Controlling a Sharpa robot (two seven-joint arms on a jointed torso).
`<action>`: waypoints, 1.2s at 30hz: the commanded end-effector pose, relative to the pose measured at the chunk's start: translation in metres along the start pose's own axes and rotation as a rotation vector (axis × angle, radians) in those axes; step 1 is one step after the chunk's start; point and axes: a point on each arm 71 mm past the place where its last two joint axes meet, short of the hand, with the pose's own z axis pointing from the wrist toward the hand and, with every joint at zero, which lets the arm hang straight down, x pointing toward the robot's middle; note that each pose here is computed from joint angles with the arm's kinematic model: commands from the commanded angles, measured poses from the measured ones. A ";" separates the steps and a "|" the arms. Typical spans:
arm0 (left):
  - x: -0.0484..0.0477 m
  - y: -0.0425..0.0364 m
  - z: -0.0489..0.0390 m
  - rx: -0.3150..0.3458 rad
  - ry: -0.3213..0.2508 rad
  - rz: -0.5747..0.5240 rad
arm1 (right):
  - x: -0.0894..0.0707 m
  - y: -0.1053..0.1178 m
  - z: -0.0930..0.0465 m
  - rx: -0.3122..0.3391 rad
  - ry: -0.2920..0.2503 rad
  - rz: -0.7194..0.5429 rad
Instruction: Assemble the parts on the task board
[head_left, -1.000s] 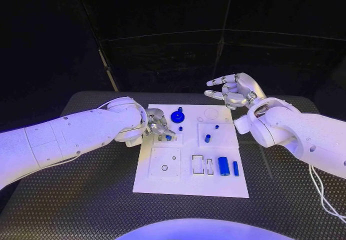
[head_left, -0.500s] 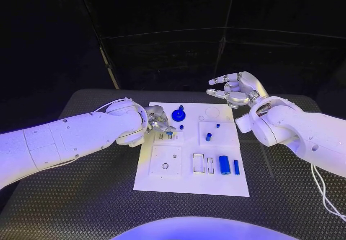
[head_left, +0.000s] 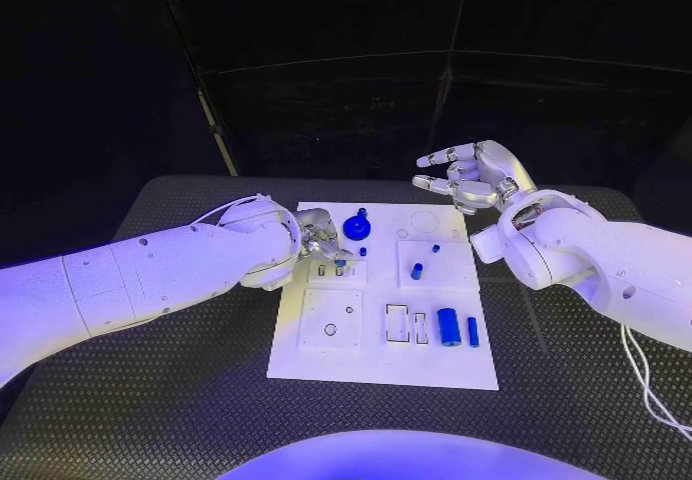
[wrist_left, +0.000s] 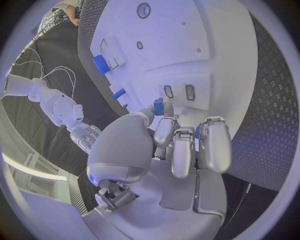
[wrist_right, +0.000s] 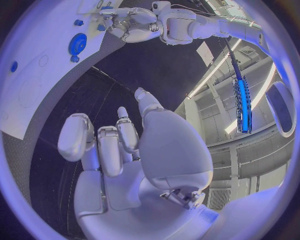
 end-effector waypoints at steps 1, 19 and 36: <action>0.0020 -0.0010 0.0012 -0.008 0.022 0.047 | 0.001 0.002 0.001 -0.007 0.011 0.001; 0.0031 0.0020 0.0054 -0.024 0.046 0.078 | 0.002 0.002 0.002 -0.007 0.016 0.002; 0.0047 0.0023 0.0061 -0.027 0.071 0.094 | 0.004 0.002 0.002 -0.009 0.025 0.005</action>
